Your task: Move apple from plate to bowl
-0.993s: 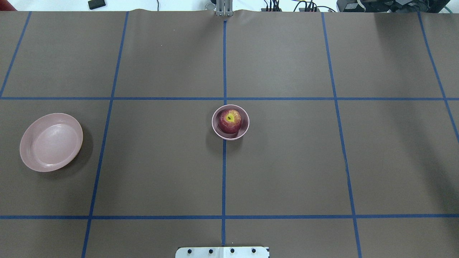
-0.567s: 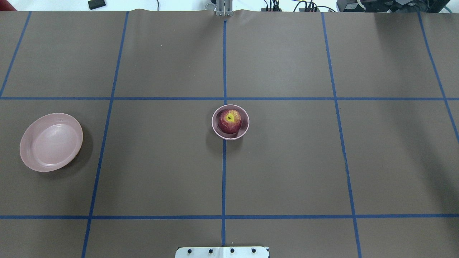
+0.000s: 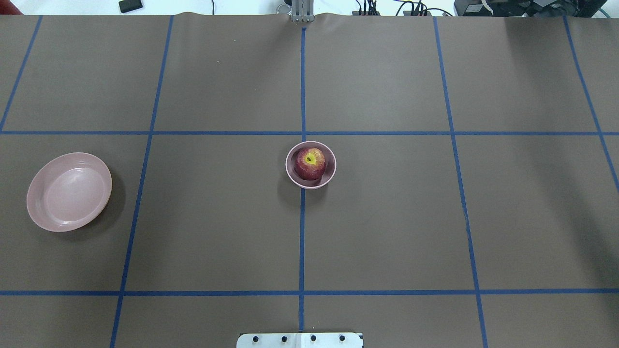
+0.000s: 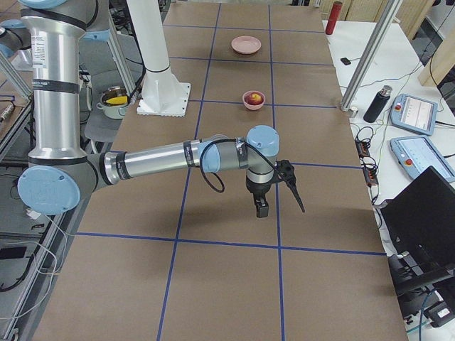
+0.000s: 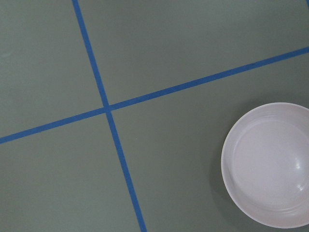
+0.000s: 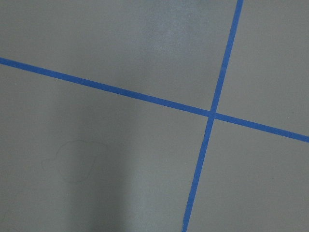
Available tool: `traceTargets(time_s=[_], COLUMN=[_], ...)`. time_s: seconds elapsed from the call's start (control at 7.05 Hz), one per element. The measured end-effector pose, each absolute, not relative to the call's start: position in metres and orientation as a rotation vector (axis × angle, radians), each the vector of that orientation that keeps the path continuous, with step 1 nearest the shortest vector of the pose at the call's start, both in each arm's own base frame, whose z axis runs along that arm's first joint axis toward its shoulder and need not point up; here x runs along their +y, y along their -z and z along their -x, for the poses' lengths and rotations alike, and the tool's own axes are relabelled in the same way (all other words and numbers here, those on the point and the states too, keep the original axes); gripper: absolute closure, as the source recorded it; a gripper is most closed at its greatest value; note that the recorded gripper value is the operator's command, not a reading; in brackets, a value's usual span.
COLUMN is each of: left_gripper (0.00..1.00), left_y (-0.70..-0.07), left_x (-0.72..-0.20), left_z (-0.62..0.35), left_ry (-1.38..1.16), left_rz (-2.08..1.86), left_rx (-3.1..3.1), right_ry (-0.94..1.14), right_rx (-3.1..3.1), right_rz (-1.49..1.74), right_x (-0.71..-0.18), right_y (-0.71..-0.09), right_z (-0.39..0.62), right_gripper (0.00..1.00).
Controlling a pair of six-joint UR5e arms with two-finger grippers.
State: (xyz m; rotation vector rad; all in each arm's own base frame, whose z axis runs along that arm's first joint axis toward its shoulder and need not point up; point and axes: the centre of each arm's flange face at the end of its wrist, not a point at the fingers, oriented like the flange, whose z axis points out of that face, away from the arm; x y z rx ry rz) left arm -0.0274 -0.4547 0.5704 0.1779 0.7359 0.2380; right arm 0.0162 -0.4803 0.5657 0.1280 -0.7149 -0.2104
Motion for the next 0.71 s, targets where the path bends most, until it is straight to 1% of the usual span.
traceTargets(time_s=[0.71], left_gripper=[0.02], left_y=[-0.586], left_x=[-0.449], left_z=[0.038], left_ry=[-0.196], left_rz=[-0.153], left_rx=[0.811], right_ry=[0.212], right_rx=[-0.710], right_rz=[-0.097], right_x=[-0.482], right_y=[-0.584], right_z=[-0.015], right_gripper=[0.00])
